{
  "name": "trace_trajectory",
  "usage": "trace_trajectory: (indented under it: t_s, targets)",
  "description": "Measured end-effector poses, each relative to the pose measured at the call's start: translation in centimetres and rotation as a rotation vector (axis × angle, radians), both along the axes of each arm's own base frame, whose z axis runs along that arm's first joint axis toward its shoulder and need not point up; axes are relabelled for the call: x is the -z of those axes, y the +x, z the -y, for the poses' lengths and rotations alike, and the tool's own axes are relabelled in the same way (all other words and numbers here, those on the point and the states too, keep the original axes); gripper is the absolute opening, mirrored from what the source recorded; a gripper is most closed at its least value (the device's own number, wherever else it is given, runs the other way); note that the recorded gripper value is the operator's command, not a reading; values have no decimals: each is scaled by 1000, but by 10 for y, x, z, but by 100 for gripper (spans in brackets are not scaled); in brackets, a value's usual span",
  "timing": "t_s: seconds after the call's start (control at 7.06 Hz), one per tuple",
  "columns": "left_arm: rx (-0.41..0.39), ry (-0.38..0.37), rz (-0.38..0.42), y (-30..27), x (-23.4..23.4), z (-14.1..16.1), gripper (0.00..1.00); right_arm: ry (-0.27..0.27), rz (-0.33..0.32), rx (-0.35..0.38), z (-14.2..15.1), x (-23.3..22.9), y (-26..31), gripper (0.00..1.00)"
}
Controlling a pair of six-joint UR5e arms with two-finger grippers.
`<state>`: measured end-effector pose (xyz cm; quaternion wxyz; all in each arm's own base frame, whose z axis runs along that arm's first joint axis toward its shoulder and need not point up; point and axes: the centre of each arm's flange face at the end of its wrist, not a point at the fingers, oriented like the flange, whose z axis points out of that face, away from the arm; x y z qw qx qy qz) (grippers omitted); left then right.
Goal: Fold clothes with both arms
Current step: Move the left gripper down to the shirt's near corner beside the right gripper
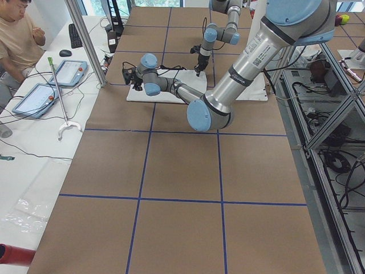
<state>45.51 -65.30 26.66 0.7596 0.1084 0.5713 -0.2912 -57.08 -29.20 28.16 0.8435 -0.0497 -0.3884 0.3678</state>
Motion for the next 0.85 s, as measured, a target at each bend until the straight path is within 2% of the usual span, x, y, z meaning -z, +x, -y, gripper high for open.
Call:
trace_trajectory:
  t_s: [0.42,0.85]
  targets:
    - [2,-6,-4,0,0,0,35,1,9,-7,5,6,2,0]
    - [2,-11,-8,-4,-7,-6,35,6,50,-26,20,30,9,0]
